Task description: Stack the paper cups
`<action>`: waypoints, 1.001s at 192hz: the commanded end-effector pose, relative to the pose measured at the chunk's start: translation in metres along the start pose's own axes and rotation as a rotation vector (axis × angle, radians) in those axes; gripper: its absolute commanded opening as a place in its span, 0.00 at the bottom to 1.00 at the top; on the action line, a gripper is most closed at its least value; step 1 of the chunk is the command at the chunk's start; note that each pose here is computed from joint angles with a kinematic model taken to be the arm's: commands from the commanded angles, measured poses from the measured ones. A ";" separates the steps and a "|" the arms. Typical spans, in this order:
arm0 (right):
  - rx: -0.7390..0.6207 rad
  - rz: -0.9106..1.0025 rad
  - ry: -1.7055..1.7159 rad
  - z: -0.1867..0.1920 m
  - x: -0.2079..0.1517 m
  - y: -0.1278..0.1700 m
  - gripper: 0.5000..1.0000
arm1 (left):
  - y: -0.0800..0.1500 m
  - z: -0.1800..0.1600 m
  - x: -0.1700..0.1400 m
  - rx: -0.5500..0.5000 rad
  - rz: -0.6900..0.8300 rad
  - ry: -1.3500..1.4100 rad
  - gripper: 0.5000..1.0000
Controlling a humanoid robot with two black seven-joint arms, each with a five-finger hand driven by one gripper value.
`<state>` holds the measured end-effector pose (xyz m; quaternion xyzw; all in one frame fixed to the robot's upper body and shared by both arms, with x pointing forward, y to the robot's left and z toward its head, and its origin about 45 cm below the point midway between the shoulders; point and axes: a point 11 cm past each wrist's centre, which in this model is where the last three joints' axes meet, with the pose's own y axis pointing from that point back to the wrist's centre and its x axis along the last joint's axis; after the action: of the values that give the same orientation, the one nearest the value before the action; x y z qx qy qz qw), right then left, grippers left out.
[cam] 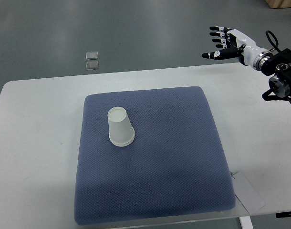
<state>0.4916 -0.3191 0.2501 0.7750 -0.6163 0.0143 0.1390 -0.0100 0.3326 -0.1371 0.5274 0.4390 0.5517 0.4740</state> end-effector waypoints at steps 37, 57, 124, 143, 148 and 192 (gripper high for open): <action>-0.035 0.132 -0.316 0.029 0.016 0.008 0.83 | 0.000 0.000 0.000 0.000 0.000 0.000 1.00; -0.038 0.127 -0.370 0.041 0.013 0.013 0.83 | 0.000 0.000 0.000 0.000 0.000 0.000 1.00; -0.069 0.037 -0.410 0.061 -0.019 0.014 0.83 | 0.000 0.000 0.000 0.000 0.001 0.000 1.00; -0.048 -0.035 -0.422 0.055 -0.033 0.012 0.83 | 0.000 0.000 0.000 0.000 0.000 0.000 1.00; -0.047 -0.056 -0.427 0.055 -0.038 0.012 0.83 | 0.000 0.000 0.000 0.000 0.001 -0.001 1.00; -0.037 -0.168 -0.452 0.056 -0.059 0.014 0.83 | 0.000 0.000 0.000 0.000 0.001 0.000 1.00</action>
<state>0.4594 -0.2838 0.1913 0.7945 -0.5808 -0.1766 0.0146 -0.0100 0.3326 -0.1371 0.5274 0.4390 0.5517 0.4741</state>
